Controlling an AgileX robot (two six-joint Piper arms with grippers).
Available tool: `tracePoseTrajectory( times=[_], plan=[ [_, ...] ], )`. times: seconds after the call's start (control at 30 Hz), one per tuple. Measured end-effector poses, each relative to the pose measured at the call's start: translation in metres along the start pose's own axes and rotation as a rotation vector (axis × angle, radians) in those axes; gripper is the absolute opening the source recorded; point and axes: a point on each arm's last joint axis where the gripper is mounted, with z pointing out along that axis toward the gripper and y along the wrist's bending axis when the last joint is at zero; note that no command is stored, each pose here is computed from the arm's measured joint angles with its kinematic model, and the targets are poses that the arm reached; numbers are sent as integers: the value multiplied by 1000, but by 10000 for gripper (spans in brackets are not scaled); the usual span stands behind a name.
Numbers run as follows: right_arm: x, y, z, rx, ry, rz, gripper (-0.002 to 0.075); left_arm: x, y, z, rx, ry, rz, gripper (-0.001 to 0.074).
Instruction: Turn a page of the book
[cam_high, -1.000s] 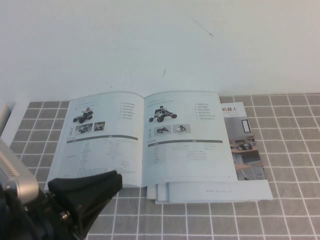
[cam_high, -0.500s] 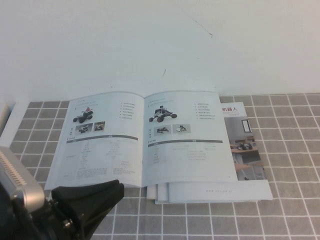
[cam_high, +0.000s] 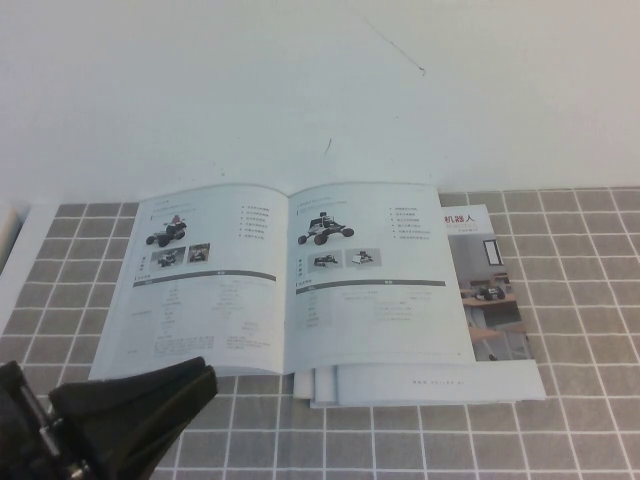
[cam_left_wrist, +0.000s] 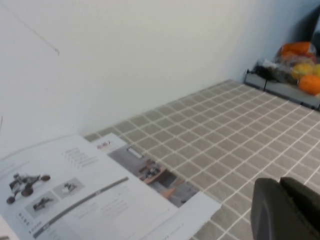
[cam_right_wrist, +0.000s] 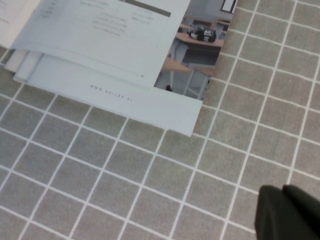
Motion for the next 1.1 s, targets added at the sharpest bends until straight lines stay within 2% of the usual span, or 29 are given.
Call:
tracePoseTrajectory(
  times=[0.27,0.37,0.6,0.83,0.93,1.1],
  plan=[
    [0,0,1,-4,4,3,-1,-2,-9,-41,30,-174,43,-4],
    [0,0,1,-5,5,4,-1,1,-11,-58,17,-254,124,-4],
    [0,0,1,-7,5,6,-1,8,-8,-87,-177,-411,305,-4],
    [0,1,1,-9,4,7,-1,14,-1,-91,-407,-424,380,-4],
    [0,1,1,-9,4,7,-1,14,0,-91,-457,-423,387,-4],
    [0,1,1,-9,6,7,-1,14,1,-91,-474,-423,390,-4]
  ],
)
